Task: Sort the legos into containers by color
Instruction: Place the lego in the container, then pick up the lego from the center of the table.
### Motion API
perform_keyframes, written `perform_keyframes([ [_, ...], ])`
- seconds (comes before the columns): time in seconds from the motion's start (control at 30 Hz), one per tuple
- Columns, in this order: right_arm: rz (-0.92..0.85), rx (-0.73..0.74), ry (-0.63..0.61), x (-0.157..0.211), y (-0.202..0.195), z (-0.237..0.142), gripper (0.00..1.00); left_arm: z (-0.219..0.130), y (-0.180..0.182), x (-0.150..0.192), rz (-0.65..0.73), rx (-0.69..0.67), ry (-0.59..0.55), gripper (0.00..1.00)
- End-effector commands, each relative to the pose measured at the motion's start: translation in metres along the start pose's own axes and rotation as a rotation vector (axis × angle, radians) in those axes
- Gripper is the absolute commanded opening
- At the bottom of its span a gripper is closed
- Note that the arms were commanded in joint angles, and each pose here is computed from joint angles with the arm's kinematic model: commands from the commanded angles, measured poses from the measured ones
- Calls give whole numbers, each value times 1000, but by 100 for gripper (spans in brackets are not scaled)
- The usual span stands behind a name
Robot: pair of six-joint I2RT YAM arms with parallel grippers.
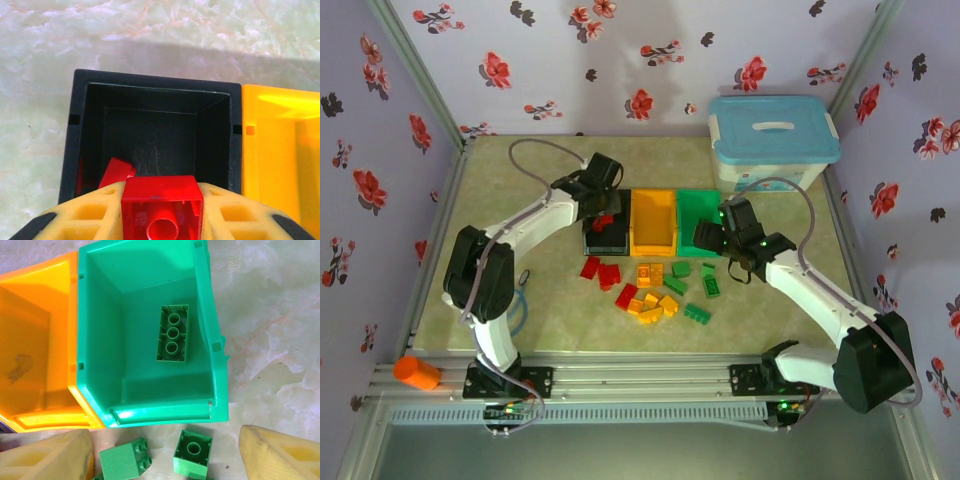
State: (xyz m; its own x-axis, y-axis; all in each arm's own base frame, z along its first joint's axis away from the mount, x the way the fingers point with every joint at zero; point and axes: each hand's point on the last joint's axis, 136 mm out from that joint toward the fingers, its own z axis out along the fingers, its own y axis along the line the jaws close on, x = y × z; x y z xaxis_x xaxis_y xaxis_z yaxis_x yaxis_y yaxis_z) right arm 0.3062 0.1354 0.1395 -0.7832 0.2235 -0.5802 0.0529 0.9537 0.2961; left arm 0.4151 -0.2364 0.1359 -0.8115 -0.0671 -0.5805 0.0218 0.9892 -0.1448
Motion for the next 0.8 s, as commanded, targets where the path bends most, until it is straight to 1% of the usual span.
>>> perform_keyframes([
  [0.0, 12, -24, -10, -1, 6, 0, 77, 0, -3, -4, 28, 2, 26, 53],
  [0.03, 11, -27, -10, -1, 6, 0, 77, -4, -4, -5, 32, 5, 24, 66],
  [0.07, 11, -28, -13, -2, 6, -1, 77, -8, -4, -7, 34, 10, 16, 71],
  [0.13, 9, -29, -17, -2, 7, -1, 77, -19, -5, -8, 33, 24, -4, 75],
  [0.2, 9, -31, -18, -3, 8, 0, 77, -29, -4, -7, 30, 36, -18, 76],
  [0.27, 9, -40, -17, -3, 10, 2, 77, -37, -1, -2, 29, 40, -20, 76],
  [0.4, 3, -57, -9, -3, 15, 5, 77, -45, 8, 24, 29, 47, -13, 76],
  [0.53, -12, -79, -6, -2, 22, 8, 77, -46, 25, 58, 8, 51, 7, 69],
  [0.77, -31, -101, 0, -3, 33, 13, 77, -31, 62, 118, -56, 24, 61, 61],
])
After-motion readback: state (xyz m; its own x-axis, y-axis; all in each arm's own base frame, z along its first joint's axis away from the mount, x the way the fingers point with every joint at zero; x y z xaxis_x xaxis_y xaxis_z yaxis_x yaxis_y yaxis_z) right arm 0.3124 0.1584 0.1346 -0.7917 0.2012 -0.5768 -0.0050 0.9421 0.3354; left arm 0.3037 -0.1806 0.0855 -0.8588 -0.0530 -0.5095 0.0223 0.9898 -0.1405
